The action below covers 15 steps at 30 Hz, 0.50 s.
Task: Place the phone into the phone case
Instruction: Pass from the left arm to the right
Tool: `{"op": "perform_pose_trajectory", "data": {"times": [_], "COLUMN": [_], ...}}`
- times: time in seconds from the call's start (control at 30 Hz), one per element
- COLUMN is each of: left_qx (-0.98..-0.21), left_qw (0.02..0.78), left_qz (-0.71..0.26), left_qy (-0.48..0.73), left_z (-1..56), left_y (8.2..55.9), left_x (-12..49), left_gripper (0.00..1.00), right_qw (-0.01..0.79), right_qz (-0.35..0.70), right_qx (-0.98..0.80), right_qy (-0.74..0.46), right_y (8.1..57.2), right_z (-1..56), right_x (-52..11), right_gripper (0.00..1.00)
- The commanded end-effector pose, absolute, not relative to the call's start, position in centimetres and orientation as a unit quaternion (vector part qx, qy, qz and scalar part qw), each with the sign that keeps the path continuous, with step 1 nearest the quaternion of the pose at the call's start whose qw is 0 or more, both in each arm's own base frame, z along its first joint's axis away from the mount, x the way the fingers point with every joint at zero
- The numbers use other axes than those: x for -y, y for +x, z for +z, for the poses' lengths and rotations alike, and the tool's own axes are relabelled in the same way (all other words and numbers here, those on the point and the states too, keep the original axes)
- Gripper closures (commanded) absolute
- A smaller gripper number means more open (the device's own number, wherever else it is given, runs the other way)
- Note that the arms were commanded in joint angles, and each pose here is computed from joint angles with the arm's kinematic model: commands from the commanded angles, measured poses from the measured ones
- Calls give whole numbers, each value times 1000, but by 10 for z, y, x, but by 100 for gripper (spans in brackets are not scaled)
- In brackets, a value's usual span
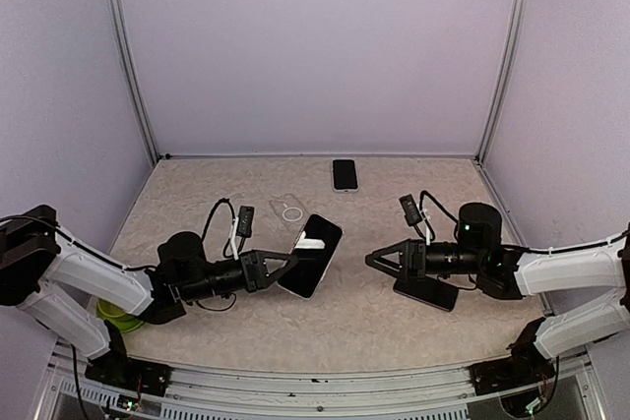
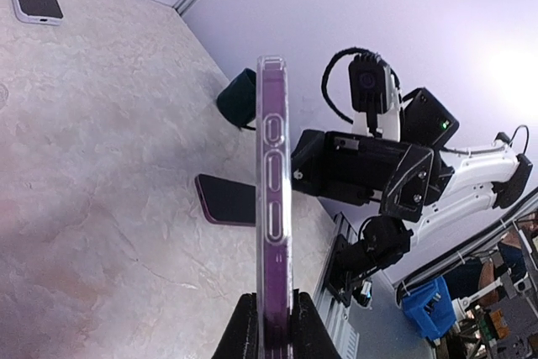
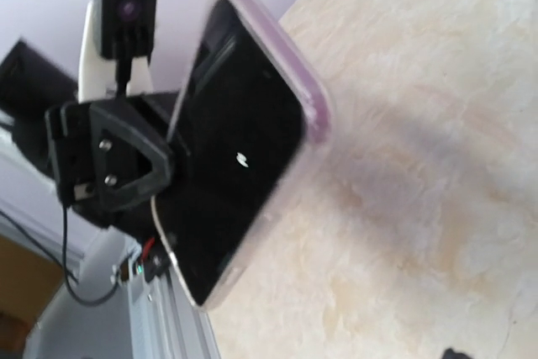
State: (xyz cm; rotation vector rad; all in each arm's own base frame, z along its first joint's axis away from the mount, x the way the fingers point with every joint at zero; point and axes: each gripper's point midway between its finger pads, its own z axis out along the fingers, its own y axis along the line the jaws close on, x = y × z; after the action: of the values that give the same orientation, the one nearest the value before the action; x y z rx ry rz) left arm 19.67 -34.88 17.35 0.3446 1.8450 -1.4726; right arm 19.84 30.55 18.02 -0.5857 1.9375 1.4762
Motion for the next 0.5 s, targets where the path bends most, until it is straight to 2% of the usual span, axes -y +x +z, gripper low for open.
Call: {"op": "perform_pose_trajectory", "data": {"times": [0.0, 0.27, 0.47], "left_qx": [-652, -607, -568], "left_qw": [420, 435, 424], "left_qz": [-626, -664, -706], "left_qy": [76, 20, -27], "left_z": [217, 230, 230], "left_y": [203, 199, 199], "left_x": [344, 353, 352], "left_gripper": [100, 100, 100], "right_qw": [327, 323, 323], "right_qz": [576, 585, 595], "right_qx": [-726, -721, -711], "right_qy": [-186, -185, -191], "right_y": [206, 207, 208], "right_z": [185, 187, 193], "right_x": [-307, -321, -329], "right_gripper": [14, 15, 21]}}
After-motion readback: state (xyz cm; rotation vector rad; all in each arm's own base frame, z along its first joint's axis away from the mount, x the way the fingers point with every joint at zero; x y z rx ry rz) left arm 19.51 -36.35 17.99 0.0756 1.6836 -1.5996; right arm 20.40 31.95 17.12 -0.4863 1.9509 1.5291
